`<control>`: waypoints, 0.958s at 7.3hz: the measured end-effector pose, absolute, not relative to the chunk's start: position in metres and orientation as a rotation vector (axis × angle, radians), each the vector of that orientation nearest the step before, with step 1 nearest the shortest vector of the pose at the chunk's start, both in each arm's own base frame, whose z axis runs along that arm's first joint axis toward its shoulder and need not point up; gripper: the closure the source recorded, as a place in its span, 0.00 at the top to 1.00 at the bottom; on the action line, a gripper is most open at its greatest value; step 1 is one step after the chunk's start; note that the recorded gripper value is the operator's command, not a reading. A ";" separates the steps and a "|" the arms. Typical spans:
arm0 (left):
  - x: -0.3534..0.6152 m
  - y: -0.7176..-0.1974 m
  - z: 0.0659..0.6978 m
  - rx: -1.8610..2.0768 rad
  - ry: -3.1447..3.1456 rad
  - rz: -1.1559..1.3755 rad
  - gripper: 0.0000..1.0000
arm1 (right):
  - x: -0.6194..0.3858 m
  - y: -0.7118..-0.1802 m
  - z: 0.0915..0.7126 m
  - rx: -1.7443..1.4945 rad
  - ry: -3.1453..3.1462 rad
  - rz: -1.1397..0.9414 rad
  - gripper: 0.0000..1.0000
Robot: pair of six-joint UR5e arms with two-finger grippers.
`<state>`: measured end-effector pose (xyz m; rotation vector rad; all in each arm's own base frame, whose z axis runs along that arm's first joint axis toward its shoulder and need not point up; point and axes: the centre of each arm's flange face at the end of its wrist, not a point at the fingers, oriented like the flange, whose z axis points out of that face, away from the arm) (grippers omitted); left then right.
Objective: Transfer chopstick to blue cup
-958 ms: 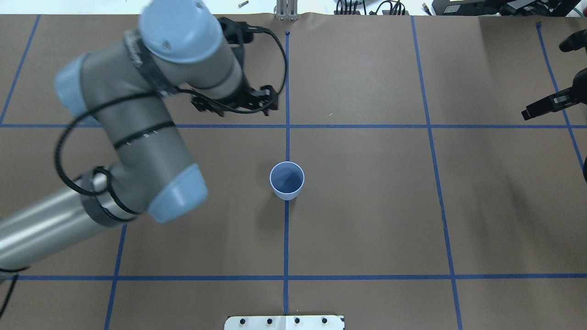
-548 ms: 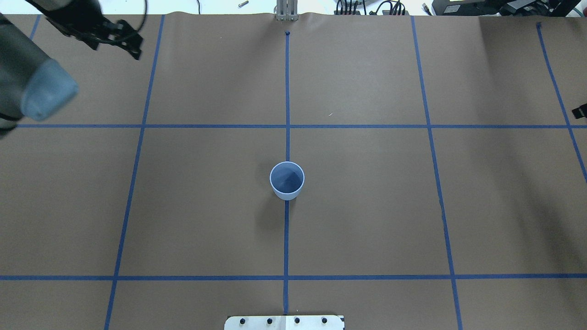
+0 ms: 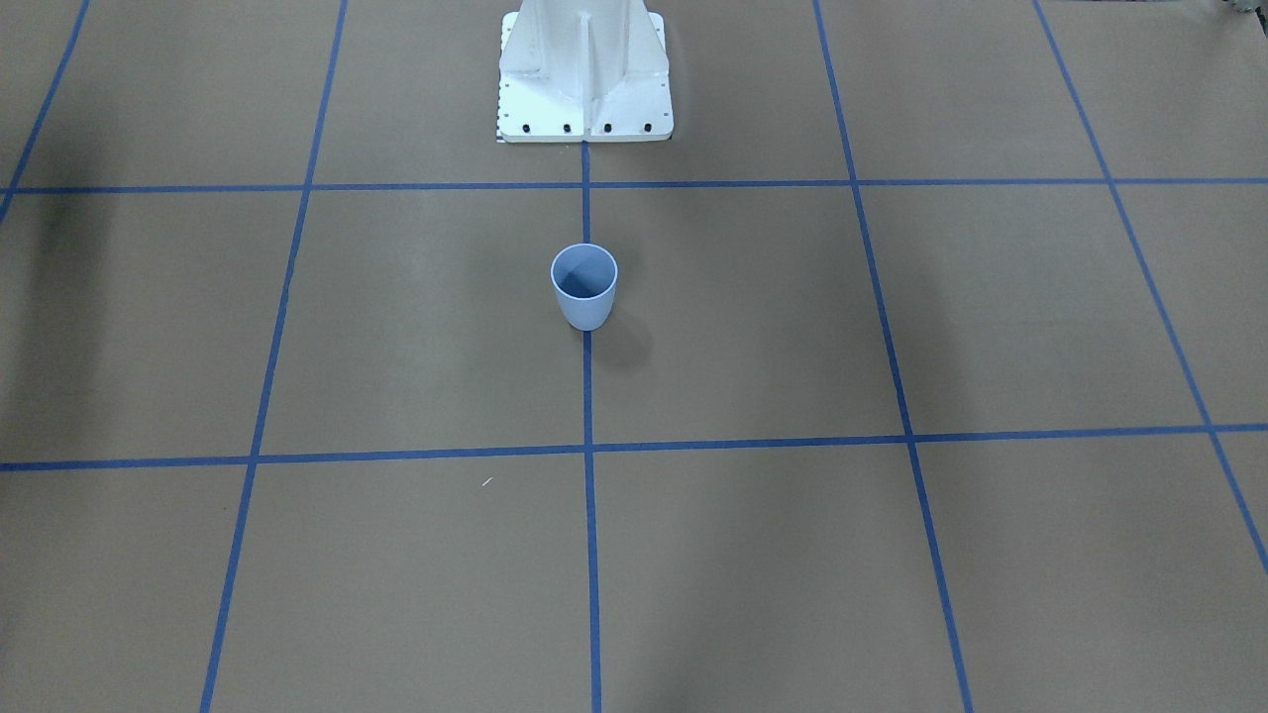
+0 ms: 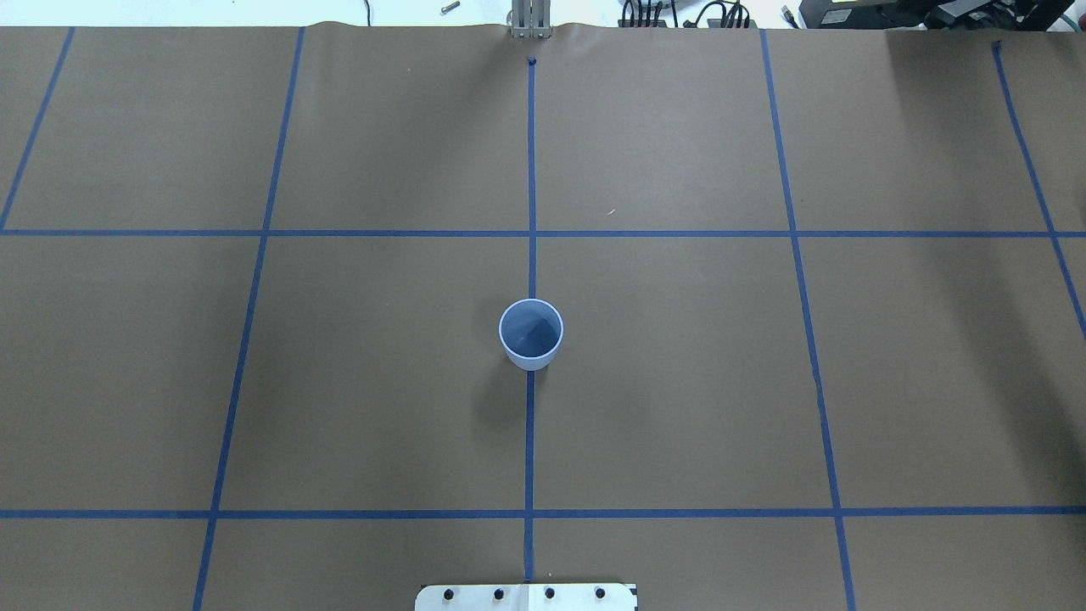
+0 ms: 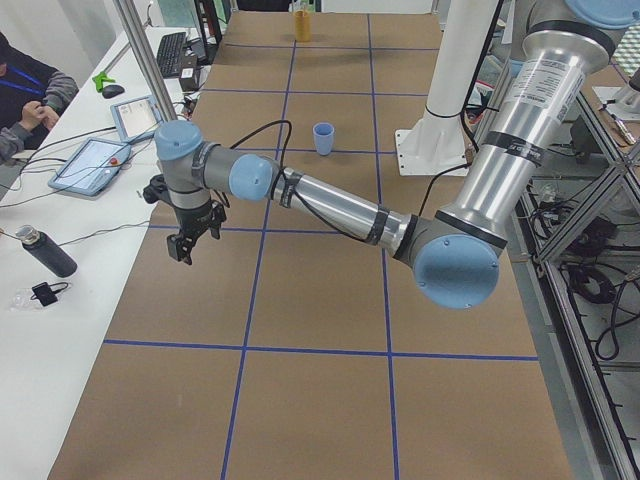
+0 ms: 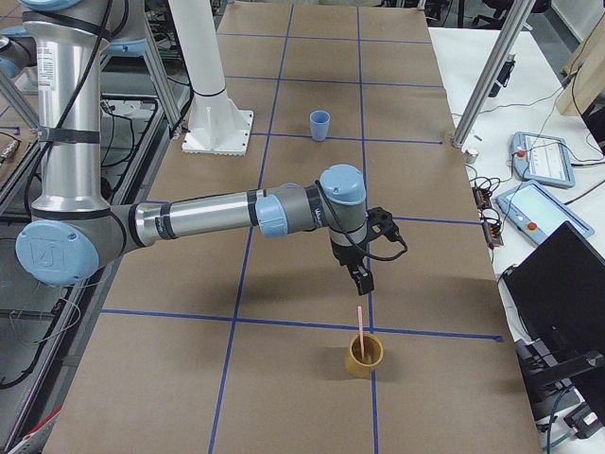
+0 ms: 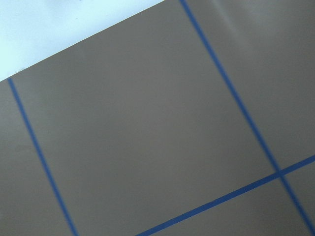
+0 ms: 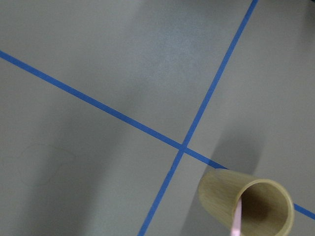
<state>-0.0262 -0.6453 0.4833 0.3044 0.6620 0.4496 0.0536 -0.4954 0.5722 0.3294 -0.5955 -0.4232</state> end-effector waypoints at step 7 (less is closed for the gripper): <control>-0.087 -0.590 0.575 0.295 0.674 0.463 0.98 | 0.058 -0.538 0.618 0.237 -0.437 -0.450 0.81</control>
